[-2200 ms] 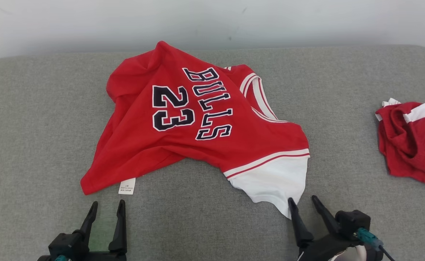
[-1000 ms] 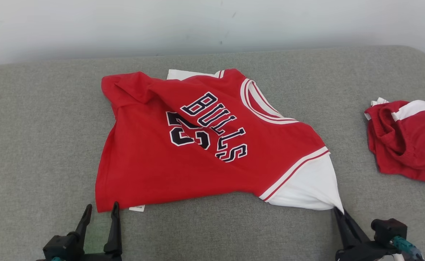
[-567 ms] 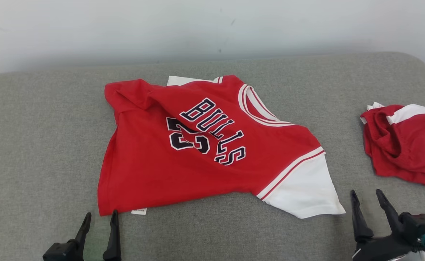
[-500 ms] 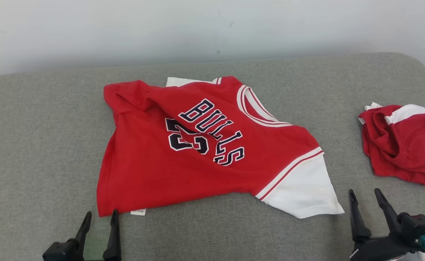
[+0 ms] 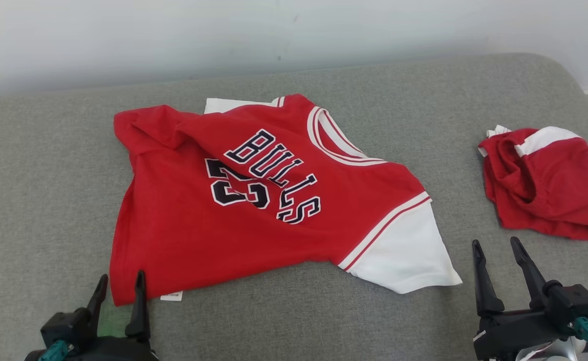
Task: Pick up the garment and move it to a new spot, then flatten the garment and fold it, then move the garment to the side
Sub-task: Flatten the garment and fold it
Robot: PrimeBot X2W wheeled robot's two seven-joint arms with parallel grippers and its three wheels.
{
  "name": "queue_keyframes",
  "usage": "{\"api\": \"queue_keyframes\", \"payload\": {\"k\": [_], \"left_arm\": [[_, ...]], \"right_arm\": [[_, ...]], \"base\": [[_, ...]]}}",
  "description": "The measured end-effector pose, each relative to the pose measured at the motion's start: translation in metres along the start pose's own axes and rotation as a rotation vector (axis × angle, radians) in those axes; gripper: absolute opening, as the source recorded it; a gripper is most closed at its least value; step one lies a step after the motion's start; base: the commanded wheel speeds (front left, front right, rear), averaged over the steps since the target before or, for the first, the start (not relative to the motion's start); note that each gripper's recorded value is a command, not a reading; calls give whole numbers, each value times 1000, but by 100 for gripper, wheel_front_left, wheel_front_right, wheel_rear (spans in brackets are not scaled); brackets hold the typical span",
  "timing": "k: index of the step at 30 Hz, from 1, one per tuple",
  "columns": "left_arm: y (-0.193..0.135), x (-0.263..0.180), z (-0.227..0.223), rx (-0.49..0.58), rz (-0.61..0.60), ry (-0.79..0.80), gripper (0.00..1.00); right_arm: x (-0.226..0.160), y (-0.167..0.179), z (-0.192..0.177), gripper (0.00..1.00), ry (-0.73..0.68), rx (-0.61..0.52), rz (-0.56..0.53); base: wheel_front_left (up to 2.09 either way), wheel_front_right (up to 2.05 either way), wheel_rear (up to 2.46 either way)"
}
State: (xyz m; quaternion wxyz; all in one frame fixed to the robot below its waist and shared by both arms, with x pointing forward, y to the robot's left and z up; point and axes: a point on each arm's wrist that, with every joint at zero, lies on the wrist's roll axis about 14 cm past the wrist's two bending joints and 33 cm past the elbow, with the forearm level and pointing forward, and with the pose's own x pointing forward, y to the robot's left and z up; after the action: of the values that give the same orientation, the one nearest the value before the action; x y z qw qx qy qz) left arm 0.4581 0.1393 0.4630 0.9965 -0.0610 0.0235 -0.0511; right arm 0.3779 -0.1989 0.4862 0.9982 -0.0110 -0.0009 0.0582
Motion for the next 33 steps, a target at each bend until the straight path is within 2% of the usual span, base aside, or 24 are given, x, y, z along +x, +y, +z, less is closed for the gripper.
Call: {"api": "queue_keyframes", "payload": {"k": [2,4,6,7,8,13,14,15,16,17,18,29,30,31,32,33], "left_arm": [[0,5,0,-4,-1,0,100],[-2,10,0,-6,-9,-2,49],[-4,14,-2,-7,-17,3,31],[-4,16,-3,-8,-17,4,9],[-3,18,-6,-7,-16,14,0],[2,25,-12,-9,0,29,4],[3,27,-10,-4,5,23,11],[5,28,-7,3,7,14,37],[5,29,-3,12,8,3,73],[6,29,-1,17,9,-4,95],[7,29,0,19,10,-9,100],[12,22,-26,-21,27,70,100],[12,22,-27,-28,29,73,97],[11,24,-26,-31,24,71,76],[10,26,-25,-34,20,68,49],[9,28,-22,-36,17,59,43]], "right_arm": [[-1,-2,0,100,0,2,-10],[-1,-4,-1,100,2,3,-18],[-1,-5,-2,100,6,3,-23],[-1,-5,-3,100,9,3,-25],[-1,-5,-5,100,12,5,-26],[1,-6,-9,100,22,9,-30],[2,-6,-9,100,23,9,-31],[2,-6,-9,100,25,9,-31],[3,-6,-10,100,26,9,-31],[3,-6,-10,100,26,10,-31],[3,-5,-10,100,27,11,-29],[10,1,-14,100,34,20,-12],[10,1,-14,100,35,21,-12],[10,1,-15,100,37,21,-12],[10,1,-16,100,39,22,-12],[10,1,-16,100,41,22,-13]], "base": [[0,0,0],[0,0,0],[0,0,0],[0,0,0],[0,0,0],[0,0,0],[0,0,0],[0,0,0],[0,0,0],[0,0,0],[0,0,0],[0,0,0],[0,0,0],[0,0,0],[0,0,0],[0,0,0]]}}
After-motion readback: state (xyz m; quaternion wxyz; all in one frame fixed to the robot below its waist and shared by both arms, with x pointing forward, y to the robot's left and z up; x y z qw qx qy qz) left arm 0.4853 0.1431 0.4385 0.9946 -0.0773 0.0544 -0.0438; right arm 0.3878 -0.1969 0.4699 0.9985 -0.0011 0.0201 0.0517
